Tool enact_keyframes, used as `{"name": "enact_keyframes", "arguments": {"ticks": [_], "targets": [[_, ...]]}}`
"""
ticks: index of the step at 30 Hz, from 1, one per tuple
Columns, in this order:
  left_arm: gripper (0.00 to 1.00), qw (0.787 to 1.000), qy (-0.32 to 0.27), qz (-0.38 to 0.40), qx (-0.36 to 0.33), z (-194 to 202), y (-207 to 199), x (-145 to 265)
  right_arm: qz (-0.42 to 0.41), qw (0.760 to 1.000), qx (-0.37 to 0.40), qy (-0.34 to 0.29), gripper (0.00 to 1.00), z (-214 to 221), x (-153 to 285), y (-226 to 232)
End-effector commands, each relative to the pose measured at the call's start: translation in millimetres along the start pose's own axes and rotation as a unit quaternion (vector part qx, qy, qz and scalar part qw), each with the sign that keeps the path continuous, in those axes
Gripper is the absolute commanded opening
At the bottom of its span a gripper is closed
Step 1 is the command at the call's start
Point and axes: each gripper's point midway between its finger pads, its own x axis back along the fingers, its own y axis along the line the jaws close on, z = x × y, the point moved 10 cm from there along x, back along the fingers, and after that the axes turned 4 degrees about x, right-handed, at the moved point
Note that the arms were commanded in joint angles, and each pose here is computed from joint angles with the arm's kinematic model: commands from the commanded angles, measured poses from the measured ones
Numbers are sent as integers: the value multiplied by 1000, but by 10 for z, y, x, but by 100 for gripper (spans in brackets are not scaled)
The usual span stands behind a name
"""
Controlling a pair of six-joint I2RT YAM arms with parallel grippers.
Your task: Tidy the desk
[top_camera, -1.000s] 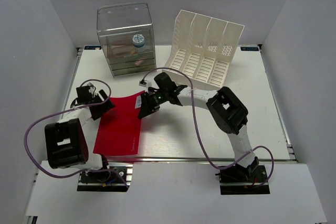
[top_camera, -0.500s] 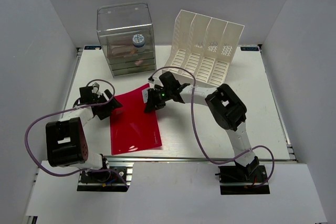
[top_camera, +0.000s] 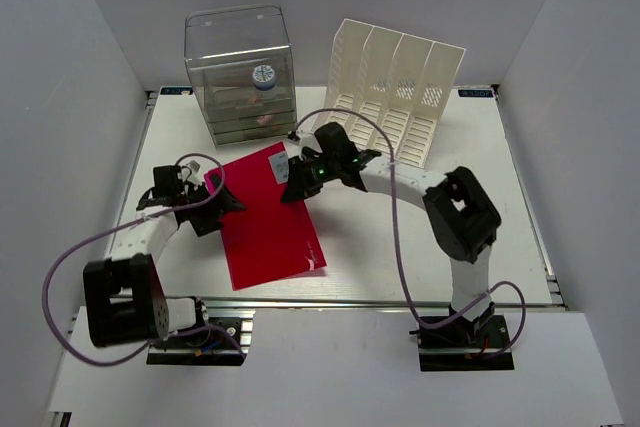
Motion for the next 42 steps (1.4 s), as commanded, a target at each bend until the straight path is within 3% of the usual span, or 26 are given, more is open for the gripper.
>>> {"name": "enact_keyframes", "arguments": {"ticks": [1, 8, 20, 27, 32, 42], "targets": [[98, 994, -25, 78, -67, -24, -327, 358, 0, 985, 161, -68, 0, -398, 548, 325], [98, 974, -57, 189, -110, 129, -445, 504, 74, 957, 268, -83, 0, -534, 1331, 575], [98, 961, -72, 225, -142, 240, -499, 658, 220, 882, 357, -214, 0, -780, 2615, 1063], [98, 961, -76, 227, -142, 267, -485, 657, 354, 812, 347, -308, 0, -746, 3197, 1176], [98, 959, -77, 229, -147, 271, -499, 652, 435, 769, 292, -366, 0, -768, 3480, 1177], [98, 958, -80, 235, -147, 283, -506, 663, 491, 725, 193, -443, 0, -837, 3724, 1056]]}}
